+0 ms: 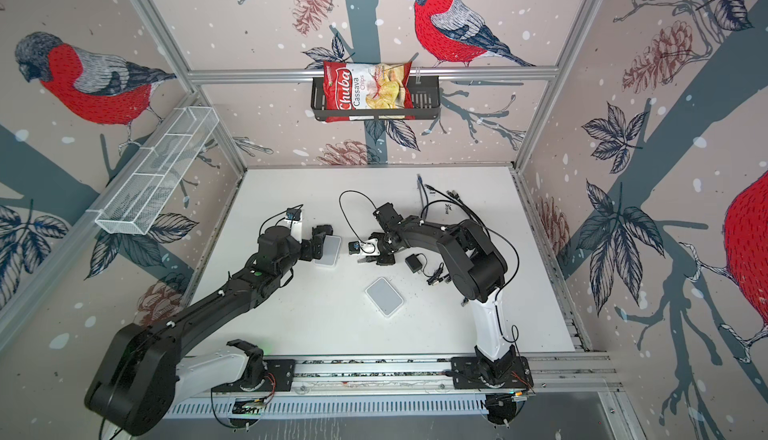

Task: Insert the plug into the switch port
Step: 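Grasp the grey cable's plug with the right gripper while the left lifts the switch, then bring the switch and grey plug together, aligning the plug with a switch port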

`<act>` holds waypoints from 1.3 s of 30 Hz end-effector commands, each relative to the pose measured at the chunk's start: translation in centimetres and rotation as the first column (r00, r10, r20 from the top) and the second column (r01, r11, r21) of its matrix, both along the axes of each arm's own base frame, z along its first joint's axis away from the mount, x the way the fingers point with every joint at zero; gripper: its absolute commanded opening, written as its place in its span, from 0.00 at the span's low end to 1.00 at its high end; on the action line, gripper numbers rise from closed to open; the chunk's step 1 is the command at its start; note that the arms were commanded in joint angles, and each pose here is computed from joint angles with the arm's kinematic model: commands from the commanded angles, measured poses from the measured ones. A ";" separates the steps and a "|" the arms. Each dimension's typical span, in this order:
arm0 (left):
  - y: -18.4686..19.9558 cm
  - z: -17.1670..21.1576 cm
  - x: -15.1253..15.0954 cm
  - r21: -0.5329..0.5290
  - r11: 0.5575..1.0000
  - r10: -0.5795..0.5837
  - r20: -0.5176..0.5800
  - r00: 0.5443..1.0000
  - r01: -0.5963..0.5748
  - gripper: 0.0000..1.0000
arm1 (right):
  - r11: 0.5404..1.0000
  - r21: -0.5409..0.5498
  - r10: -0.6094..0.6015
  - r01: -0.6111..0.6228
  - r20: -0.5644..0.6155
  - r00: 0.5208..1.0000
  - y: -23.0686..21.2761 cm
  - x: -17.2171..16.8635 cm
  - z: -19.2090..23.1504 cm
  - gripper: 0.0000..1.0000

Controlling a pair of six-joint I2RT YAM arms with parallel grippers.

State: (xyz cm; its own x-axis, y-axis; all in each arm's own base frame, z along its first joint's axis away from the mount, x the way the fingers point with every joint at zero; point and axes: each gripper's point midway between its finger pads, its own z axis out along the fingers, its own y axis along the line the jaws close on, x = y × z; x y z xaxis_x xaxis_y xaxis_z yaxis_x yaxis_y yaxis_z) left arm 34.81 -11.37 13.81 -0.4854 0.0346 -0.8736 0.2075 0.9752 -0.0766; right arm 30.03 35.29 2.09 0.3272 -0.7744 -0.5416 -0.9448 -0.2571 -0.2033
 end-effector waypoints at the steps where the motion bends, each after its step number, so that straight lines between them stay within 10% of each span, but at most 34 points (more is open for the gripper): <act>1: -0.6 -1.4 -0.3 -0.072 0.997 0.005 -0.096 0.995 -0.012 0.97 | 0.993 0.042 -0.116 0.114 0.038 0.993 0.6 1.5 1.0 0.02; 12: -0.9 -5.7 -1.4 -0.019 1.000 -0.009 -0.313 0.950 0.003 0.97 | 0.904 0.211 -0.388 0.371 0.043 0.921 3.0 4.4 3.7 0.01; 39: -2.6 -10.2 -2.5 0.184 0.982 0.062 -0.536 0.842 0.045 0.93 | 0.871 0.294 -0.397 0.393 -0.048 0.917 3.9 3.1 4.5 0.01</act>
